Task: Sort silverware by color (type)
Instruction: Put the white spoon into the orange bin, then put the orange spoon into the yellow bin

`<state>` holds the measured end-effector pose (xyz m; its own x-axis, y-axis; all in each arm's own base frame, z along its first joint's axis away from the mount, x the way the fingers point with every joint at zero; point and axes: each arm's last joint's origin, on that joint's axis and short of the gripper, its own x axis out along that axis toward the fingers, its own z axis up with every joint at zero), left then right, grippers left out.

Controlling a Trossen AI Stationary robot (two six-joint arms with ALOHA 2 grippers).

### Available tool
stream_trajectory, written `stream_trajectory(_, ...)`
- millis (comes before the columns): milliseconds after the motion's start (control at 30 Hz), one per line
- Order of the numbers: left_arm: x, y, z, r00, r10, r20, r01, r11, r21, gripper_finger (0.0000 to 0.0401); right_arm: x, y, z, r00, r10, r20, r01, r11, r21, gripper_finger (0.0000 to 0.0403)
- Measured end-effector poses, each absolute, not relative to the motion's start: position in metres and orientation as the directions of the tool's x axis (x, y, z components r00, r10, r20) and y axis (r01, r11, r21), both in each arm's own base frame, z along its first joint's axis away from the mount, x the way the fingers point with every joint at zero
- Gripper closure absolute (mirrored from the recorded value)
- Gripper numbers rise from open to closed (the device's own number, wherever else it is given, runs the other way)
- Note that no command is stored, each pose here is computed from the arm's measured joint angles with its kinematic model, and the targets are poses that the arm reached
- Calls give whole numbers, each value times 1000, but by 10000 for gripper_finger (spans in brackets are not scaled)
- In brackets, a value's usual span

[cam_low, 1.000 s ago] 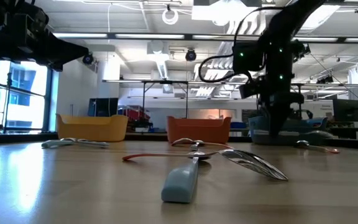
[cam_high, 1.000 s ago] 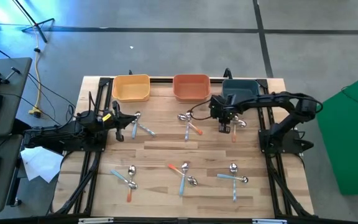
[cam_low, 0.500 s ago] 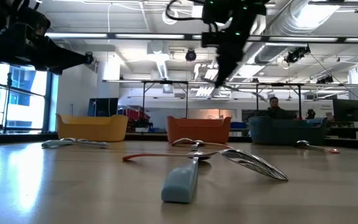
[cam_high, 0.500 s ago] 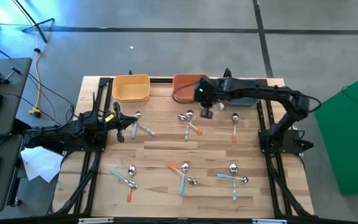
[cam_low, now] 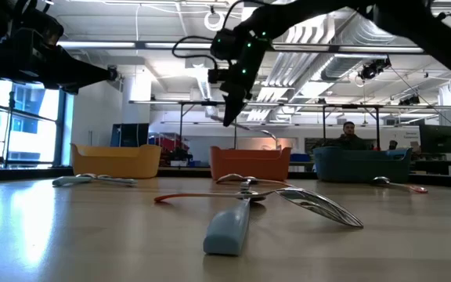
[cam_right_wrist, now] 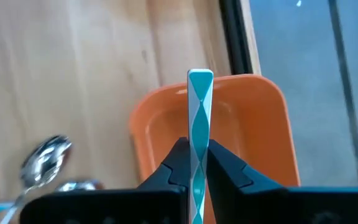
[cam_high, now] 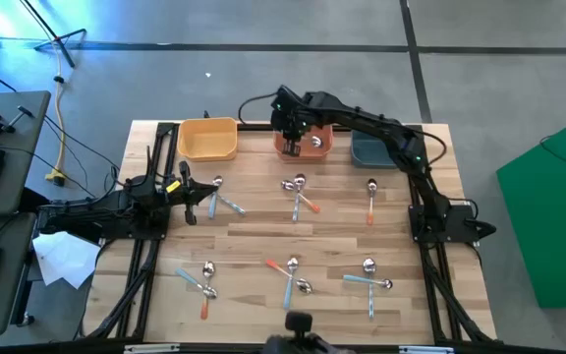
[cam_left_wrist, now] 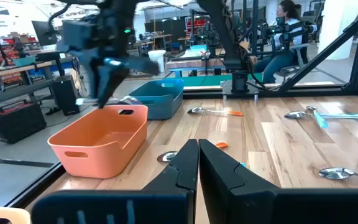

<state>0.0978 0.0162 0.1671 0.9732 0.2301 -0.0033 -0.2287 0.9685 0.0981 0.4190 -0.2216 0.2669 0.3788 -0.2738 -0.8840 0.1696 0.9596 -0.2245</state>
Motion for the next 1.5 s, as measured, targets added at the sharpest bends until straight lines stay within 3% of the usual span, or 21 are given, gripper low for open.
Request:
stream_trajectory(300,98,16,167,974,228,-4,-227,970,90,396,423,-265,228,304,-199,-932,232,964,-130,384)
stream_trajectory(700,98,16,167,974,226,-4,-225,971,81,396,419,-286,190,234,-163,-958,268,959,-98,383)
stream_trajectory(933,98,16,167,975,224,-4,-224,973,54,396,421,-289,184,239,-168,-957,280,955,-98,349)
stream_trajectory(1100,100,16,165,975,221,-33,-219,974,57,396,425,-278,195,217,-181,-959,270,955,-119,297)
stream_trajectory(1200,101,16,162,973,221,-63,-217,974,59,396,425,-263,211,163,-245,-956,252,947,-200,286)
stream_trajectory(1333,103,17,160,969,230,-95,-224,972,71,396,415,-236,259,163,-294,-942,233,939,-253,328)
stream_trajectory(1433,104,17,158,967,229,-109,-222,972,72,396,412,-217,287,238,-296,-925,214,945,-248,386)
stream_trajectory(1500,105,17,158,966,229,-117,-222,972,73,396,412,-207,299,302,-301,-905,202,948,-248,393)
